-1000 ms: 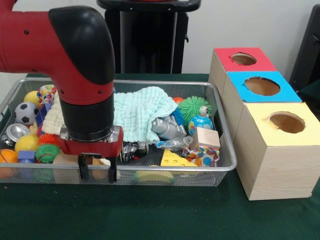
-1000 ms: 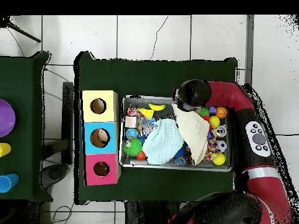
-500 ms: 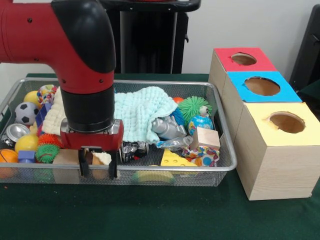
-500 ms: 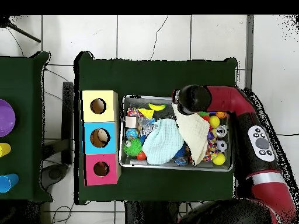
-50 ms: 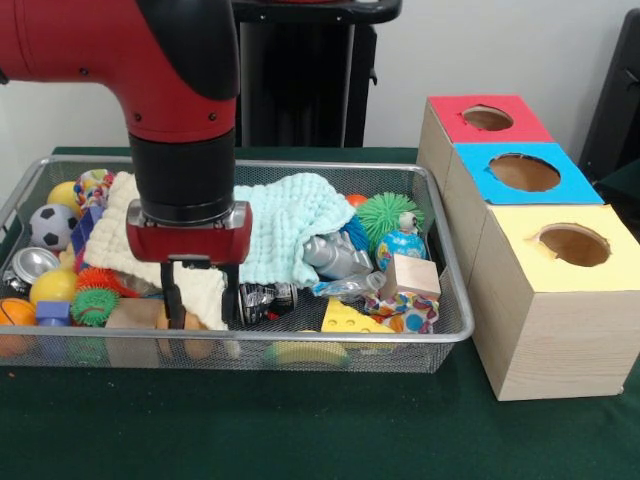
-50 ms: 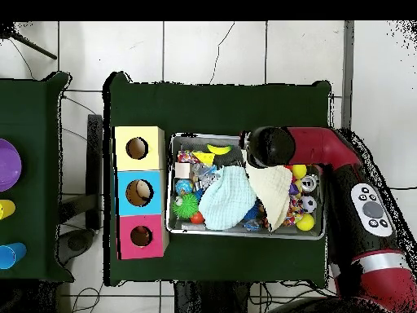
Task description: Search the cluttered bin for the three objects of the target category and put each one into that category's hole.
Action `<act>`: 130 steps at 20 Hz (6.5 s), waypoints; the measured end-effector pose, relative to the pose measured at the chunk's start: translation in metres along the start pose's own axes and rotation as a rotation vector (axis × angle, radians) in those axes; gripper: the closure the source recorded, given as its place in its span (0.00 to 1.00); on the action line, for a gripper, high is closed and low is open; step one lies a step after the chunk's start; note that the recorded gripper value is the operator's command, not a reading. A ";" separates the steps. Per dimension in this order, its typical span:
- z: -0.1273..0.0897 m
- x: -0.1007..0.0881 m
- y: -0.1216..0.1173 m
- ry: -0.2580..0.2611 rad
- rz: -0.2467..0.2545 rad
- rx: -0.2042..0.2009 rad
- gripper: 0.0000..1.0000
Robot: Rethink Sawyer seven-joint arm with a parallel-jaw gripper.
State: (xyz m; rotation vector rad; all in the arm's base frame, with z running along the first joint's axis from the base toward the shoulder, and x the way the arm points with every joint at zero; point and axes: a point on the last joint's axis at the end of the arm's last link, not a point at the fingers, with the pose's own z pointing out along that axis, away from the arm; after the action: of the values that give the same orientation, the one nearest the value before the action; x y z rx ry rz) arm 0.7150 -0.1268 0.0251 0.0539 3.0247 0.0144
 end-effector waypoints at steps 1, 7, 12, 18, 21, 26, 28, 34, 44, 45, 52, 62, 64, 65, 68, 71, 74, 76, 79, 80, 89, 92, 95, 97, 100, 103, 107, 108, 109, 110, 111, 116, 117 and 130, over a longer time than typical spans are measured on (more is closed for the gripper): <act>-0.002 0.001 0.001 0.002 -0.003 0.001 0.00; -0.005 0.014 0.005 0.022 -0.019 0.003 0.00; 0.002 0.027 0.003 0.038 -0.040 0.019 0.00; 0.011 0.036 -0.010 0.040 -0.055 0.047 0.00; 0.011 0.037 -0.015 0.041 -0.052 0.053 0.00; 0.012 0.040 -0.022 0.044 -0.044 0.057 0.00; 0.013 0.041 -0.024 0.043 -0.043 0.059 0.00; 0.032 0.044 -0.024 0.024 -0.042 0.054 0.00; 0.045 0.016 -0.023 -0.034 -0.032 0.067 0.00; 0.044 0.015 -0.023 -0.027 -0.027 0.066 0.00; 0.044 0.007 -0.026 0.027 0.024 0.051 0.00; 0.044 0.001 -0.037 0.081 0.123 0.051 1.00; 0.044 0.002 -0.042 0.082 0.132 0.069 1.00; 0.044 0.002 -0.043 0.082 0.146 0.081 1.00; 0.044 0.001 -0.040 0.084 0.164 0.097 1.00; 0.044 0.000 -0.036 0.086 0.191 0.122 1.00; 0.045 0.001 -0.033 0.086 0.226 0.139 1.00; 0.045 0.000 -0.031 0.086 0.243 0.145 1.00; 0.045 0.001 -0.029 0.080 0.277 0.158 1.00; 0.045 0.001 -0.028 0.077 0.292 0.161 1.00; 0.057 0.005 -0.001 0.105 0.590 0.125 1.00; 0.073 0.017 0.015 0.149 0.693 0.103 1.00; 0.085 0.029 0.028 0.196 0.762 0.084 1.00; 0.087 0.035 0.035 0.220 0.796 0.073 1.00; 0.088 0.045 0.043 0.252 0.821 0.063 1.00; 0.087 0.053 0.049 0.277 0.840 0.062 1.00; 0.086 0.060 0.051 0.291 0.863 0.065 1.00; 0.085 0.060 0.050 0.290 0.870 0.068 1.00; 0.085 0.061 0.050 0.289 0.875 0.070 1.00; 0.082 0.062 0.050 0.288 0.880 0.075 1.00; 0.081 0.062 0.050 0.289 0.882 0.077 1.00; 0.067 0.063 0.051 0.285 0.897 0.089 1.00; 0.057 0.062 0.048 0.277 0.901 0.099 1.00; 0.012 0.058 0.036 0.224 0.917 0.160 0.00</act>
State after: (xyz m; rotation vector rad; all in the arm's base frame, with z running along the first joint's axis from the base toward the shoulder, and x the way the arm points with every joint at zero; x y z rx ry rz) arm 0.6604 -0.0886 0.0071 1.5026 2.8897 -0.1464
